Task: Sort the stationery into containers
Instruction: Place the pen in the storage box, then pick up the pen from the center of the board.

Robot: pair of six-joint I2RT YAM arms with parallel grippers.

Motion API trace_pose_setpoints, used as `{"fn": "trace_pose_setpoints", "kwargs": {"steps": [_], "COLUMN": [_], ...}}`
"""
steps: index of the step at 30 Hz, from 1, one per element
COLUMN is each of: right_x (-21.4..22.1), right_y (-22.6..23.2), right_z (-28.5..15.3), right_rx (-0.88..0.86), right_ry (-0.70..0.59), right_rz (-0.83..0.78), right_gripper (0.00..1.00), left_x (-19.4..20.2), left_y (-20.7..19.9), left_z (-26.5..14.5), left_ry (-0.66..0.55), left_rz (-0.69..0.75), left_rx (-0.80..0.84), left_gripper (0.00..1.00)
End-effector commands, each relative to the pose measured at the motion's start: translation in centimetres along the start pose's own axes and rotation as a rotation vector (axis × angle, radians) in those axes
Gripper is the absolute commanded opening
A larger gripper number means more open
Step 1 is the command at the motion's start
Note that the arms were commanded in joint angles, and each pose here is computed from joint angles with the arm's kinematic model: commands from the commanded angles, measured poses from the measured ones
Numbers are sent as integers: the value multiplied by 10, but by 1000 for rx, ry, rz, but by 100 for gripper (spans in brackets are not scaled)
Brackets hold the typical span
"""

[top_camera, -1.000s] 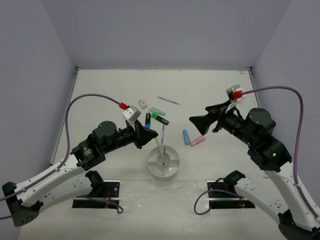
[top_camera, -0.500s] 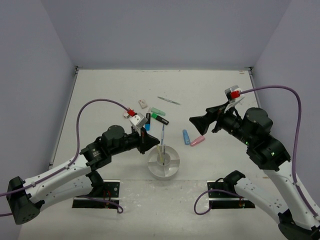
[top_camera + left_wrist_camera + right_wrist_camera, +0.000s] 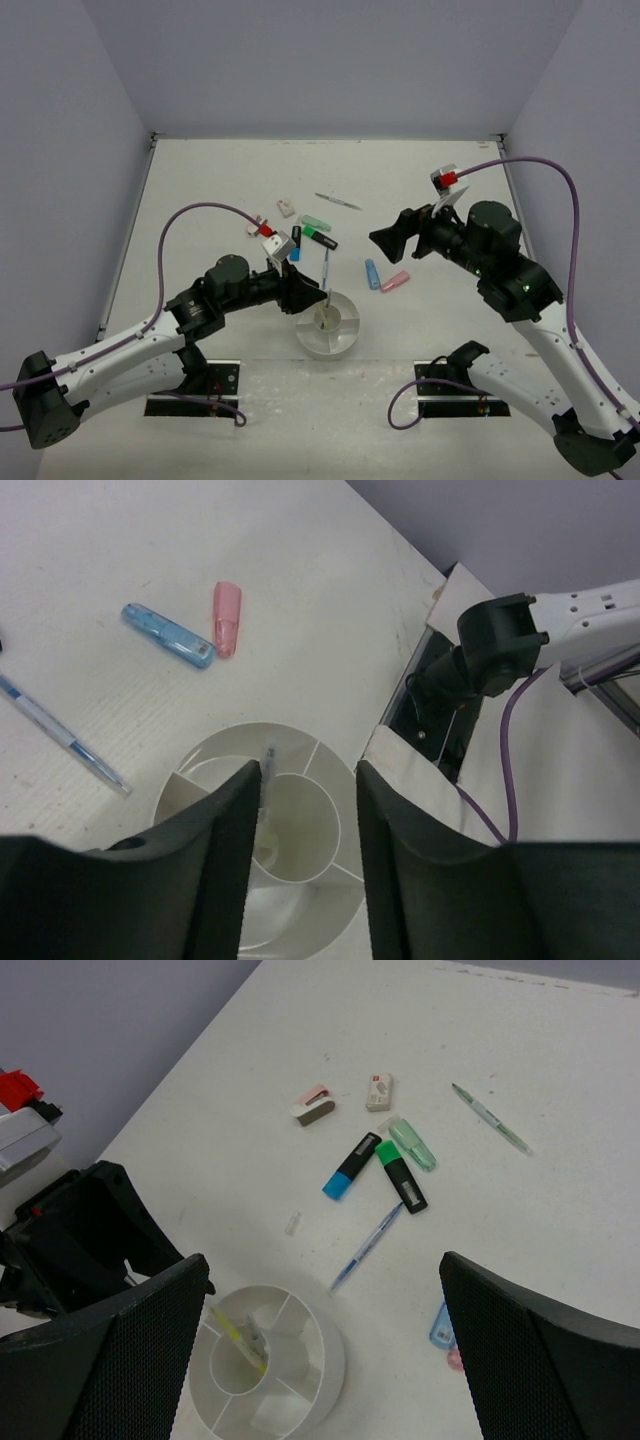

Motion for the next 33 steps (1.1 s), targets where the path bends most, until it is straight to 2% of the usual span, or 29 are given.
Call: {"fn": "trace_pose_setpoints", "kwargs": {"steps": [1, 3, 6, 9, 12, 14, 16, 19, 26, 33], "right_x": [-3, 1, 7, 36, 54, 62, 74, 96, 126, 157], "right_y": [5, 2, -8, -27, -41, -41, -41, -38, -36, -35], "right_z": [13, 20, 35, 54, 65, 71, 82, 99, 135, 172], "right_rx": [-32, -14, 95, 236, 353, 403, 454, 505, 557, 575], "right_ry": [7, 27, 111, 244, 316, 366, 415, 488, 575, 691], "right_rz": [56, 94, 244, 330, 398, 417, 422, 436, 446, 391], "right_gripper": [99, 99, 97, 90, 88, 87, 84, 75, 74, 68], "left_x": [-11, -13, -30, -54, -80, -100, -112, -119, -99, -88], "left_y": [-18, -19, -22, -24, -16, 4, 20, 35, 114, 136], "left_z": [1, 1, -2, -5, -9, -17, -27, -35, -76, -92], "left_ry": [-26, -27, -48, -108, -140, -210, -241, -232, -199, -166], "left_rz": [31, 38, 54, 72, 50, -25, -76, -105, -356, -367], "left_rx": [87, 84, 48, -5, -150, -340, -500, -644, -996, -1093], "left_gripper": [55, 65, 77, 83, 90, 100, 100, 100, 100, 100]}}
Point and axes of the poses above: each gripper's point midway between its finger pads, its own z axis out along the fingers, its own y axis along the line the jaws close on, x = y × z, the point moved 2 cm from there along -z, back along the fingers, and after that the axes turned 5 degrees about -z, right-handed, at the moved point
